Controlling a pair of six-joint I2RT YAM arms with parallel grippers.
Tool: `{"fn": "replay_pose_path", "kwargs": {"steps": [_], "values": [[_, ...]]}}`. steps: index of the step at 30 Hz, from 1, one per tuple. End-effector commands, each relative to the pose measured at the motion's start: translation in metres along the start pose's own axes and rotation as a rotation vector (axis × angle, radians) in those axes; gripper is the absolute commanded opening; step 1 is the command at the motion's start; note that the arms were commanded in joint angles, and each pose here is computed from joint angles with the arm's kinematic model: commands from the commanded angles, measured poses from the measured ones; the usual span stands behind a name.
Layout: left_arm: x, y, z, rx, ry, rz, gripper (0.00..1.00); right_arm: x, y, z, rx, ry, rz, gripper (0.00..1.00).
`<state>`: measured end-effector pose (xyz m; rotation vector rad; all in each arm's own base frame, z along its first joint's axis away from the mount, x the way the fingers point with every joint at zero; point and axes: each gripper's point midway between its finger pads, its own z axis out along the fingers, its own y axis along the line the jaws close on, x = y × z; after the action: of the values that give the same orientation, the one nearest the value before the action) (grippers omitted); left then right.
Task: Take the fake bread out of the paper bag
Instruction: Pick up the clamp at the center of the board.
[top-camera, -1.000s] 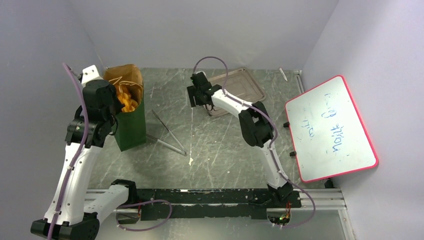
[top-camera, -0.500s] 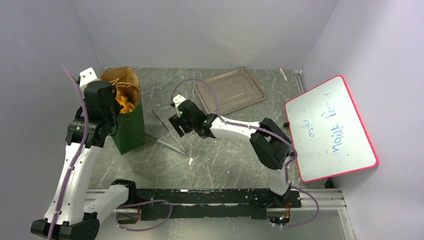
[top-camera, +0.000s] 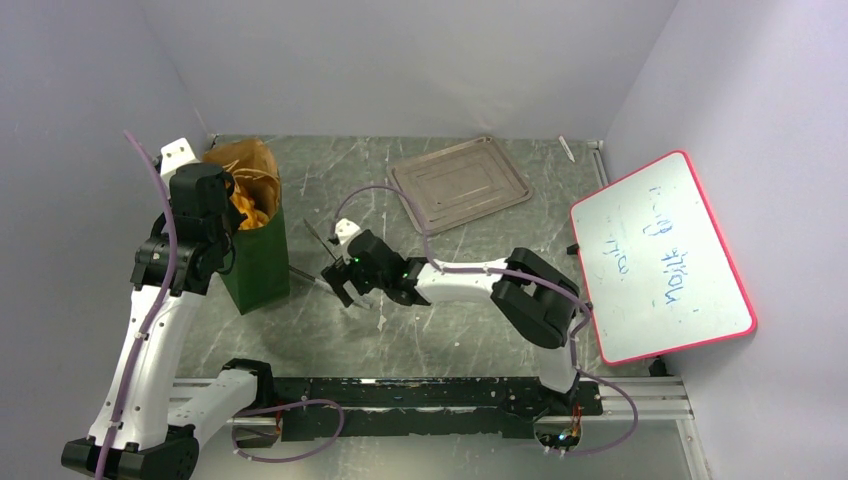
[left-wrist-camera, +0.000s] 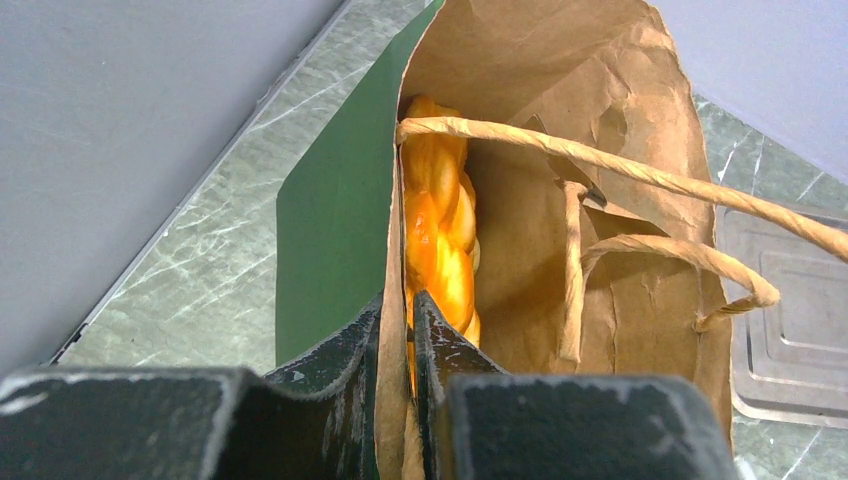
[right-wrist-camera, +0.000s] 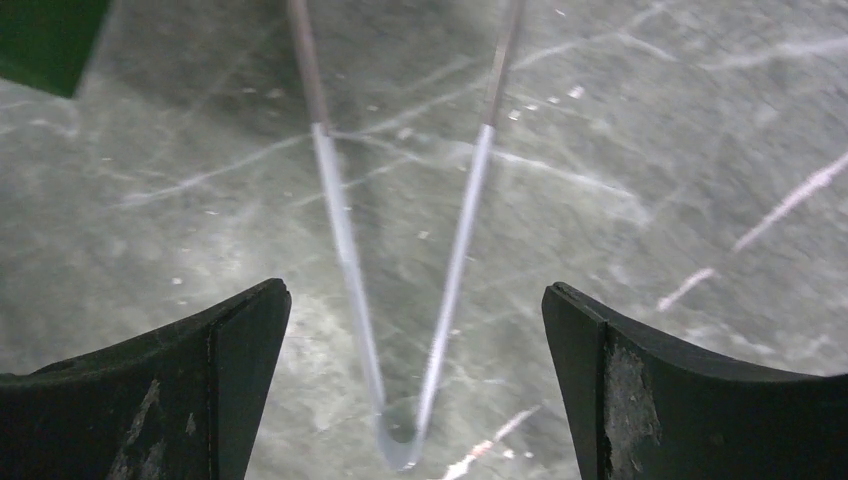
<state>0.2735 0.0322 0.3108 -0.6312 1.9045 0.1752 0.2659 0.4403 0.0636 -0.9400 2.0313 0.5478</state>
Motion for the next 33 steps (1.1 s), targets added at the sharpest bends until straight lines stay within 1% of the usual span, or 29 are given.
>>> {"fn": "replay_pose_path", "kwargs": {"steps": [1,4,8,18,20,28,33], "values": [[-0.023,-0.001,-0.009,0.013,-0.075,-0.028,0.07,-0.026,0.017,-0.004,-0.028,-0.109,-0.024,1.0],[-0.023,-0.001,-0.007,0.011,-0.07,-0.018,0.07,-0.022,0.023,0.0,-0.036,-0.112,-0.037,1.0],[-0.021,-0.004,-0.006,0.019,-0.062,-0.008,0.07,-0.016,0.019,0.007,-0.013,-0.116,-0.05,1.0],[-0.021,-0.005,-0.003,0.018,-0.053,0.021,0.07,-0.008,0.029,0.024,-0.074,-0.11,-0.098,1.0],[-0.019,-0.005,-0.002,0.017,-0.049,0.027,0.07,0.001,0.028,0.031,-0.07,-0.094,-0.101,1.0],[-0.016,-0.005,0.0,0.016,-0.042,0.041,0.07,0.012,0.02,0.047,-0.063,-0.08,-0.114,0.99],[-0.014,-0.004,0.001,0.012,-0.038,0.054,0.07,0.022,0.016,0.058,-0.047,-0.065,-0.117,0.97]]}}
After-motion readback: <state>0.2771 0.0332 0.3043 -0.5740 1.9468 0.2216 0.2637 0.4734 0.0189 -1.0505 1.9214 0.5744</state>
